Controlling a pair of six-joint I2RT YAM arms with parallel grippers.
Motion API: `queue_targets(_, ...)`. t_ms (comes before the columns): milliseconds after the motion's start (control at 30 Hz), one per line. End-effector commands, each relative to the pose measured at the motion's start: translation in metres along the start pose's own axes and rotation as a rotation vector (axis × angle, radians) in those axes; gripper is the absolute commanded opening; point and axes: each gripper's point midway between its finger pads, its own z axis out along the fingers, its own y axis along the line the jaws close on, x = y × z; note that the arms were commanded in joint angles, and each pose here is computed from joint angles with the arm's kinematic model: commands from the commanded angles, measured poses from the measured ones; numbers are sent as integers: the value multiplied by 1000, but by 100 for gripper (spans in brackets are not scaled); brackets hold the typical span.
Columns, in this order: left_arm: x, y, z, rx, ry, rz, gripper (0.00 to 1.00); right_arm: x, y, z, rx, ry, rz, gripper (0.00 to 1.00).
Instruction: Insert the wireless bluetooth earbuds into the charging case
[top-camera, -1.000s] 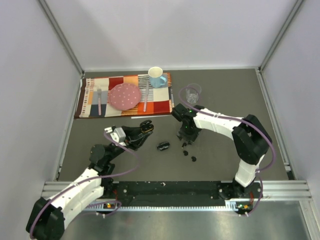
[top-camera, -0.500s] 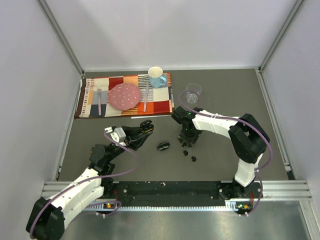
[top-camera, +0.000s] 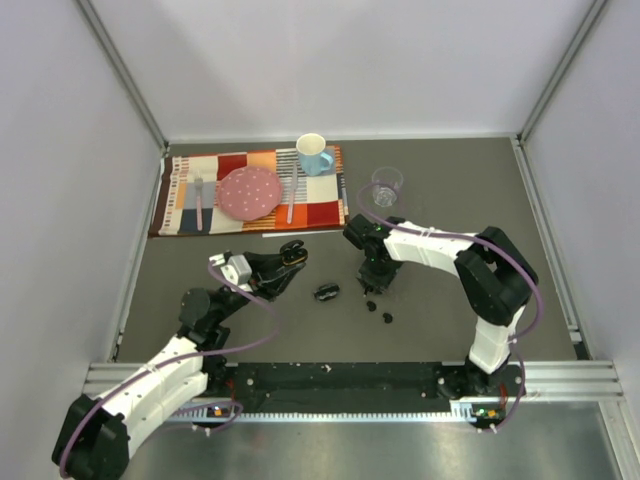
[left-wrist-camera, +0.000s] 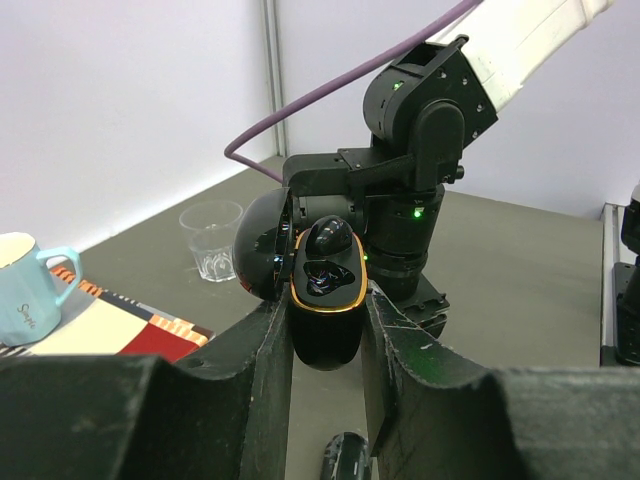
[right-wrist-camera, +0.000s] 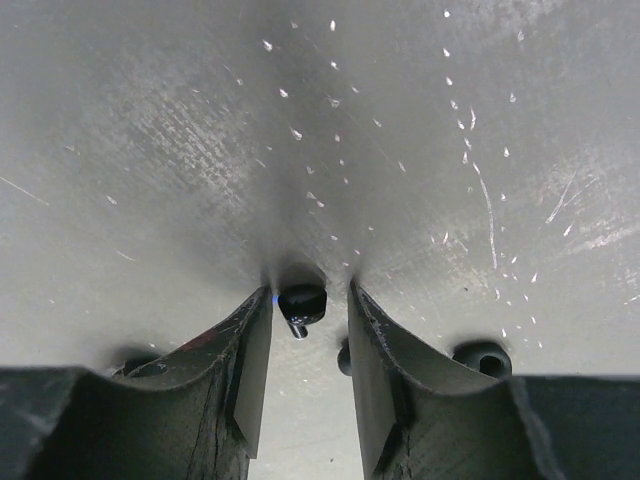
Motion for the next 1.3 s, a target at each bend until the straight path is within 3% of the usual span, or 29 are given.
queue_targets(0, -16, 0, 1, 1, -59, 38, 0, -4, 3, 10, 2, -15, 30, 35)
queue_targets(500, -17, -1, 1, 0, -59, 40, 0, -2, 4, 13, -1, -3, 21, 26)
queue_targets(667, -16, -1, 0, -1, -58, 37, 0, -3, 2, 14, 2, -6, 7, 4)
queue_targets(867, -18, -1, 1, 2, -60, 39, 0, -17, 5, -4, -53, -74, -115, 0)
queue_targets(1100, -21, -1, 6, 10, -61, 33, 0, -60, 13, -100, -237, -520, -216, 0)
queue_targets(1267, -25, -2, 11, 24, -74, 14, 0, -57, 16, -171, -425, -700, -244, 0)
